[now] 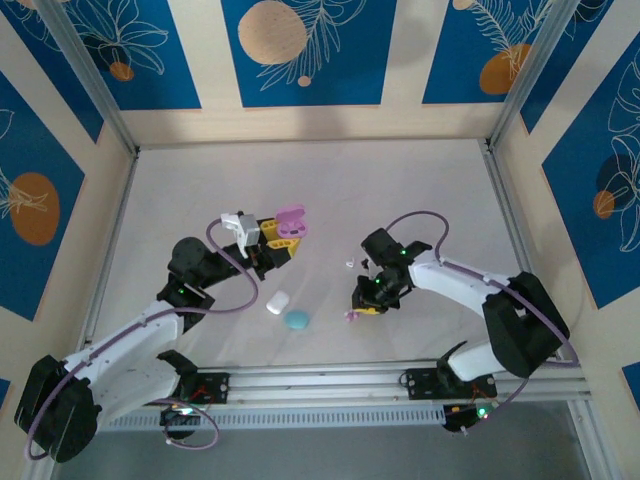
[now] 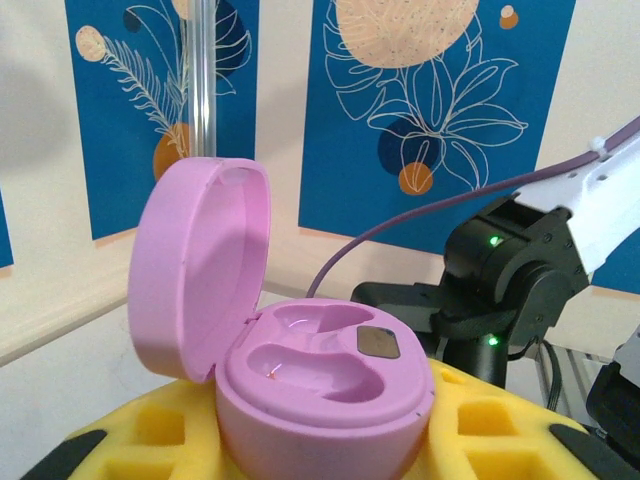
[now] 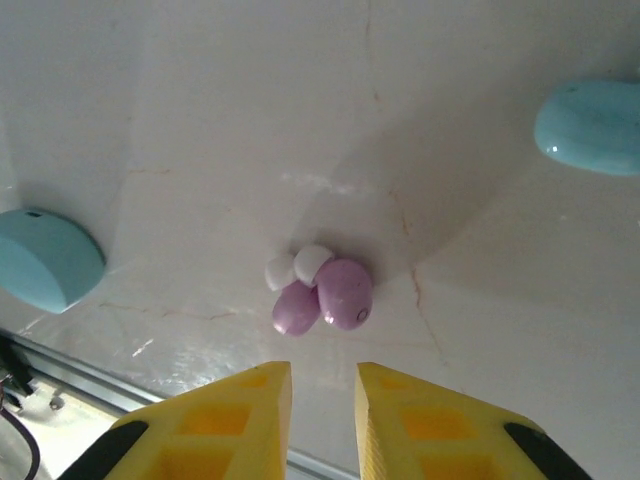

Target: Insert wireless bluetooth earbuds into charging case

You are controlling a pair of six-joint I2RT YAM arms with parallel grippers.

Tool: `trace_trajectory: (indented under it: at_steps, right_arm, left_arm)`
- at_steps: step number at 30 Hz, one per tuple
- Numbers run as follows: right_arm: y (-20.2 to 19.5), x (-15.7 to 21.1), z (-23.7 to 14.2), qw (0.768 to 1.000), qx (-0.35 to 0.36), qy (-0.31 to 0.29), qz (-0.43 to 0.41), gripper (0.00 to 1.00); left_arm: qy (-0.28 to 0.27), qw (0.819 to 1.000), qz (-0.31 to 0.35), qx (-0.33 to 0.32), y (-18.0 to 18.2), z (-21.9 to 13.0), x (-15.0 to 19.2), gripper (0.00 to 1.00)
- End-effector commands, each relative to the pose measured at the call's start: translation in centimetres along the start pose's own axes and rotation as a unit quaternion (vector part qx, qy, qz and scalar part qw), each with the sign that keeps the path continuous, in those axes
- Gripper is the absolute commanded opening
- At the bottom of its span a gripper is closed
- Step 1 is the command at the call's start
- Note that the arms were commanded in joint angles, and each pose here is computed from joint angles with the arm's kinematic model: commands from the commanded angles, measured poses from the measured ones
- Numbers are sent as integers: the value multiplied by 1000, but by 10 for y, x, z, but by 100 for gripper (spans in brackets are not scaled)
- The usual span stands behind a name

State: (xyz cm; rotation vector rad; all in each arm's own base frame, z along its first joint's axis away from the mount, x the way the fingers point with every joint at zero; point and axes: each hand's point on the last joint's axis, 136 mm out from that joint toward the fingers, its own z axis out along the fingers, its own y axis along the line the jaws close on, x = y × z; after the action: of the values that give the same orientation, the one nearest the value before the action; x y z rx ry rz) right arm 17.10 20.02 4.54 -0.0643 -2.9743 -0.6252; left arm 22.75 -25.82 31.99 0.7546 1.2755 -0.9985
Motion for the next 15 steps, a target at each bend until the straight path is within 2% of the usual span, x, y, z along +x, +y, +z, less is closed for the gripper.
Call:
trace_trajectory:
  at_steps: [1, 15]
  right_arm:
    - [-1, 0, 8, 1000, 12, 12, -2, 25]
    - [-14, -19, 19, 997, 71, 2, -16, 26]
  left_arm:
    - [-7, 1000, 17, 2, -5, -2, -5, 35]
    - [-3, 1000, 23, -4, -5, -5, -4, 36]
